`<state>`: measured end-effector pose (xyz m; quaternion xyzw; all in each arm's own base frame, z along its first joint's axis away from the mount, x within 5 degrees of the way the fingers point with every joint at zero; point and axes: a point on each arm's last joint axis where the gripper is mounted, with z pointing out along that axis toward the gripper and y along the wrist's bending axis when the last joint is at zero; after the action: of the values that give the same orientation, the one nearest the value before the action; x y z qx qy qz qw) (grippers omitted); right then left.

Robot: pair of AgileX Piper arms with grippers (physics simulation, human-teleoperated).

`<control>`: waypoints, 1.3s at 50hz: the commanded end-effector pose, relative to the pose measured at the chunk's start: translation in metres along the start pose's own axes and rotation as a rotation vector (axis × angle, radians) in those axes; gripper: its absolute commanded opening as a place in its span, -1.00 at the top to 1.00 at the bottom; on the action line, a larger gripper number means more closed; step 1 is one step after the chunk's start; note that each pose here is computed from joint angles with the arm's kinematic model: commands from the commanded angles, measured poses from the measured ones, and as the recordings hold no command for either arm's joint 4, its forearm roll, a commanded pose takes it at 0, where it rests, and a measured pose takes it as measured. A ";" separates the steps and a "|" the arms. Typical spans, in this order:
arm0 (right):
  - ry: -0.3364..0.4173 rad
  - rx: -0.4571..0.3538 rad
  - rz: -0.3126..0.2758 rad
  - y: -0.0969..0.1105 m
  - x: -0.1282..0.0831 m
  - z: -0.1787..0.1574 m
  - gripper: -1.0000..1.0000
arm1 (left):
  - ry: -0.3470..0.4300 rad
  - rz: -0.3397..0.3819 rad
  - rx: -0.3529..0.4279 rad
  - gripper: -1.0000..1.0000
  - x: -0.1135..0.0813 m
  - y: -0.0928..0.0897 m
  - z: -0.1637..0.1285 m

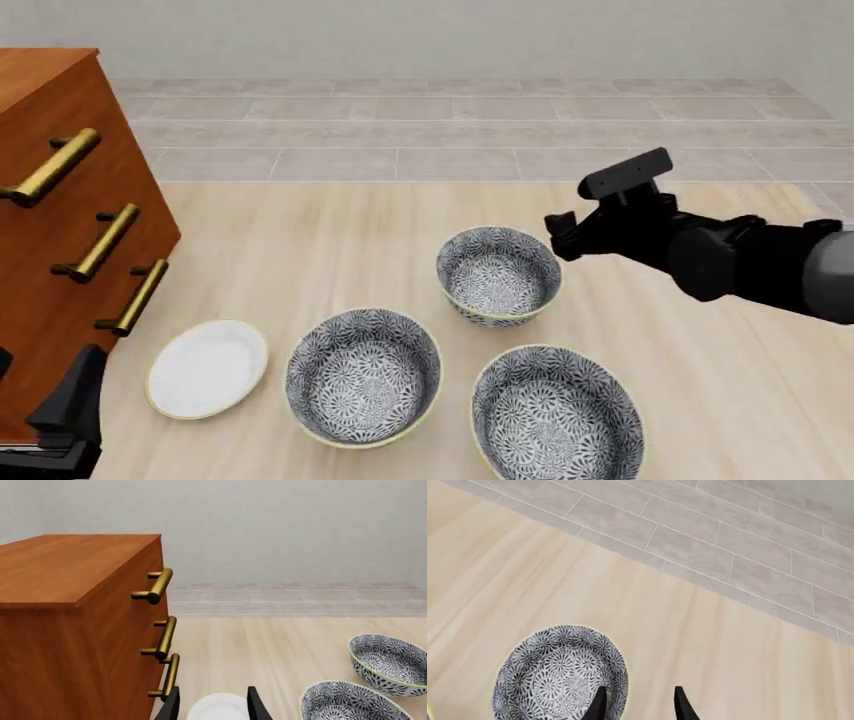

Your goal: Stack the bowl at the front on the bowl in the middle.

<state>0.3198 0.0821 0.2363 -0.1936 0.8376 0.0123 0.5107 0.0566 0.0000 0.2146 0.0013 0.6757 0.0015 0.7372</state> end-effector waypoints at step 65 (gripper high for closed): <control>0.116 -0.037 0.050 0.018 0.050 0.079 -1.00 | 0.000 0.000 0.000 -1.00 0.001 0.000 0.000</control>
<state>0.3592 0.0970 0.1603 -0.1853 0.8665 0.0247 0.4629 0.0568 0.0000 0.2138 0.0014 0.6757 0.0016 0.7371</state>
